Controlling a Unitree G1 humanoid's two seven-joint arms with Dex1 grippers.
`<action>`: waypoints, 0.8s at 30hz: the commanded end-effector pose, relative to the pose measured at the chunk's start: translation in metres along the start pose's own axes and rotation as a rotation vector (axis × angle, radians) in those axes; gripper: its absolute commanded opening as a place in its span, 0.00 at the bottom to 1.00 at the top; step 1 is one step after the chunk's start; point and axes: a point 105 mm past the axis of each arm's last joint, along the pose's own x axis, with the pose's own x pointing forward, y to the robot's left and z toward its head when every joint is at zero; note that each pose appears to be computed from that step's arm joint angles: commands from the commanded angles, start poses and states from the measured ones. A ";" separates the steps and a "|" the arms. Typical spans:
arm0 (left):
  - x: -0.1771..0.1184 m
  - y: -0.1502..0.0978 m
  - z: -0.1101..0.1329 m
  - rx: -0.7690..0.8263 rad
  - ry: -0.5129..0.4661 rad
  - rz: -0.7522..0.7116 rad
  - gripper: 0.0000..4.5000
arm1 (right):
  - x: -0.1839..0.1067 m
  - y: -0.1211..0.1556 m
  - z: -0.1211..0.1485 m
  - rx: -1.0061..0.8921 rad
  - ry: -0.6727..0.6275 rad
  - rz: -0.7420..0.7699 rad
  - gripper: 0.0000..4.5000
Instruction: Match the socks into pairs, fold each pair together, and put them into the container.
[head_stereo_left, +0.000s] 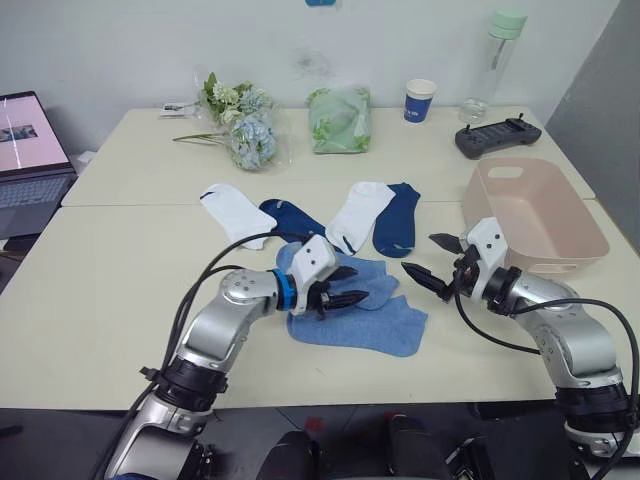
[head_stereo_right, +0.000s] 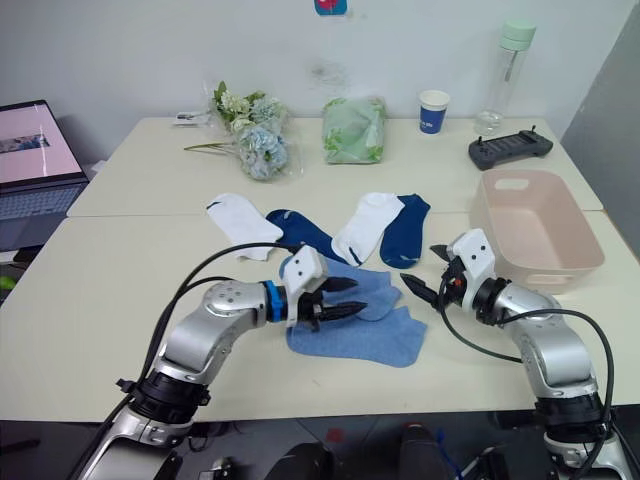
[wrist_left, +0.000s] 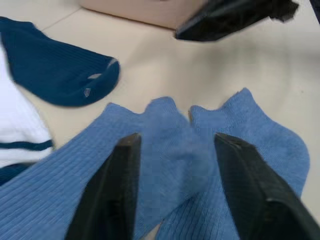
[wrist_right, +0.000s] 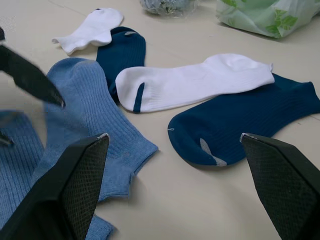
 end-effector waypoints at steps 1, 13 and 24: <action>-0.025 0.029 0.015 -0.037 -0.081 0.138 0.87 | 0.005 -0.002 0.002 -0.005 0.010 -0.025 1.00; -0.092 0.096 -0.047 -0.052 0.061 0.528 0.87 | 0.023 0.021 -0.020 0.084 0.155 0.077 1.00; -0.072 0.099 -0.052 -0.081 0.046 0.507 0.87 | 0.029 0.024 -0.024 0.092 0.198 0.101 0.65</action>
